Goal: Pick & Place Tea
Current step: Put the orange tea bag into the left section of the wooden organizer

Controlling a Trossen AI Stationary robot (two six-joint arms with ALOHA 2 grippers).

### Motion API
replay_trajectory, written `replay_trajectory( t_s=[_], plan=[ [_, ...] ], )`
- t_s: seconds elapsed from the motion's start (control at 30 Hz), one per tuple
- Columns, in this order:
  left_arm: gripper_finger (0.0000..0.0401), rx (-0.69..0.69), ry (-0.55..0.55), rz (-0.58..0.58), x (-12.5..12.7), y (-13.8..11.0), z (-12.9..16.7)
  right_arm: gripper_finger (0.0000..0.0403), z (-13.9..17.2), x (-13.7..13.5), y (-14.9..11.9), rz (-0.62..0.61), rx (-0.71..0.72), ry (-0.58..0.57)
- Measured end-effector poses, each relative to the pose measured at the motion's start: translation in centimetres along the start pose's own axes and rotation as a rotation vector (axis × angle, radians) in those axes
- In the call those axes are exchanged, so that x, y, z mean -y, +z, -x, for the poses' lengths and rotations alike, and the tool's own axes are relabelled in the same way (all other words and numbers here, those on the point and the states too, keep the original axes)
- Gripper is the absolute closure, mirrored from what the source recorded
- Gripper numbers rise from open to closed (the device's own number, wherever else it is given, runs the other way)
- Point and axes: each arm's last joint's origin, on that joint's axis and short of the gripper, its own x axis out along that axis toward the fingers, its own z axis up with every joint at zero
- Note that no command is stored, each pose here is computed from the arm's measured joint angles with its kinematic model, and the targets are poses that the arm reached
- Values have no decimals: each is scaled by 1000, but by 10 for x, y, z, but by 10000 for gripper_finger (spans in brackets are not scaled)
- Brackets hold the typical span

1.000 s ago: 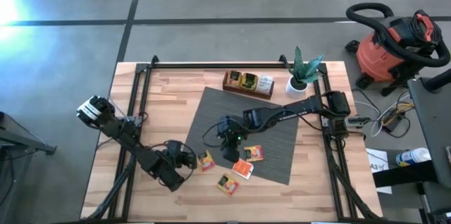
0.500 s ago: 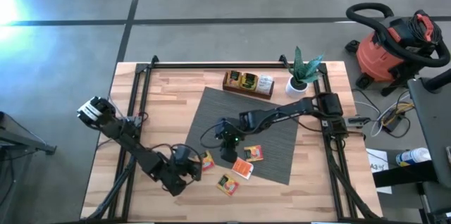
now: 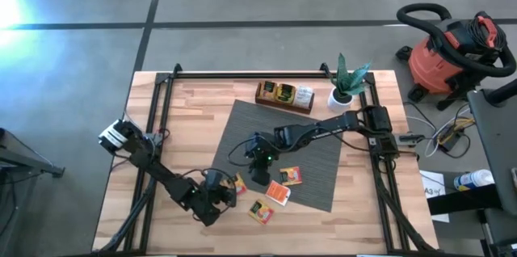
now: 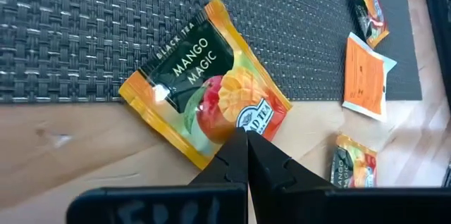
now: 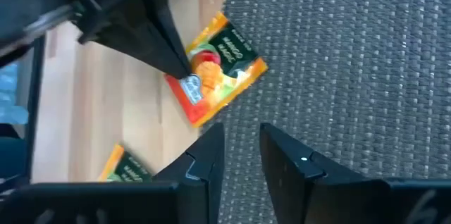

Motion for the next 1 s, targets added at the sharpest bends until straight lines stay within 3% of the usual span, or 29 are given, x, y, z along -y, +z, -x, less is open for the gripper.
replay_trajectory(
  t_s=[0.27,0.47,0.7,1.0],
  plan=[
    [401,-21,17,-26,-1,0,2,271,-1,0,1,-34,9,13],
    [401,2,39,-55,-2,3,1,241,-19,12,-1,-211,12,11],
    [401,20,16,-83,11,8,11,234,-27,15,-3,-247,-14,50],
    [401,19,138,18,-2,10,13,237,-26,17,-2,-247,-12,51]
  ],
)
